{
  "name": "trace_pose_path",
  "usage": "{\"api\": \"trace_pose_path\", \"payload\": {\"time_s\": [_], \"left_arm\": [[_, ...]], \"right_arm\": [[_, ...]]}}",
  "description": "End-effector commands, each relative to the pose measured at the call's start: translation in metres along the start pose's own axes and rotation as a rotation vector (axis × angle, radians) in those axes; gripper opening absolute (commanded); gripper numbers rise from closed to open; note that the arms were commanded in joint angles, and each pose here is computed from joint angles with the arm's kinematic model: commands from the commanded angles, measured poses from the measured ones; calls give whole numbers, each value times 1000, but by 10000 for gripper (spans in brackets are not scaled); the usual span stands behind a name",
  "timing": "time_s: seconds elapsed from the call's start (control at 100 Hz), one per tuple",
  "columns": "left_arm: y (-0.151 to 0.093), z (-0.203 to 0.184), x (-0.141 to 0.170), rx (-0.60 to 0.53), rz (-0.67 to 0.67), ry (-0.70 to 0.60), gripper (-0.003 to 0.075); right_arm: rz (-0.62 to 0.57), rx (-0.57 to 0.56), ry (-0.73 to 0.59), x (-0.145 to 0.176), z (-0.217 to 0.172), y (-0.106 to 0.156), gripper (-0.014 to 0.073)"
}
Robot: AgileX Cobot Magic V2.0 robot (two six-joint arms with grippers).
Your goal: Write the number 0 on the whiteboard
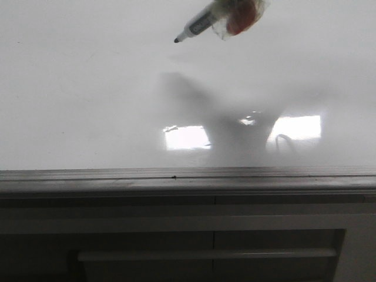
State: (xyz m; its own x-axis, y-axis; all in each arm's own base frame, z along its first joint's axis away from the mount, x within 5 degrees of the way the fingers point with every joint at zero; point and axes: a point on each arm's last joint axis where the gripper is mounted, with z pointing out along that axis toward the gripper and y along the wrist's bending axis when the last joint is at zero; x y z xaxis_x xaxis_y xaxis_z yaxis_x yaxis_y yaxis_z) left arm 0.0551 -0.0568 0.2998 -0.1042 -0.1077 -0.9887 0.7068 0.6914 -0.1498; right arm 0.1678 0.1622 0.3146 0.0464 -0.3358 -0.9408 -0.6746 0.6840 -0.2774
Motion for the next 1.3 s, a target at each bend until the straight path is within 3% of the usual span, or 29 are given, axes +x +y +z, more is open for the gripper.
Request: {"api": "trace_pose_path", "payload": {"time_s": [0.0,0.3,0.99,1.29], "left_arm": [[-1,-1,-15,-4,-20,-89,-20],[-1,-1,-15,-4,-20,-89,-20],[-1,-1,-15,-4,-20,-89,-20],[-1,-1,-15,-4,-20,-89,-20]], "right_arm": [[-18,106,-116,-19,-2,-13,-65],[-25,105,-59,-6,18,-10,-65],[-22,-101,145,14,24,10,-63],[9,-118,240,24,16,-3,-46]]}}
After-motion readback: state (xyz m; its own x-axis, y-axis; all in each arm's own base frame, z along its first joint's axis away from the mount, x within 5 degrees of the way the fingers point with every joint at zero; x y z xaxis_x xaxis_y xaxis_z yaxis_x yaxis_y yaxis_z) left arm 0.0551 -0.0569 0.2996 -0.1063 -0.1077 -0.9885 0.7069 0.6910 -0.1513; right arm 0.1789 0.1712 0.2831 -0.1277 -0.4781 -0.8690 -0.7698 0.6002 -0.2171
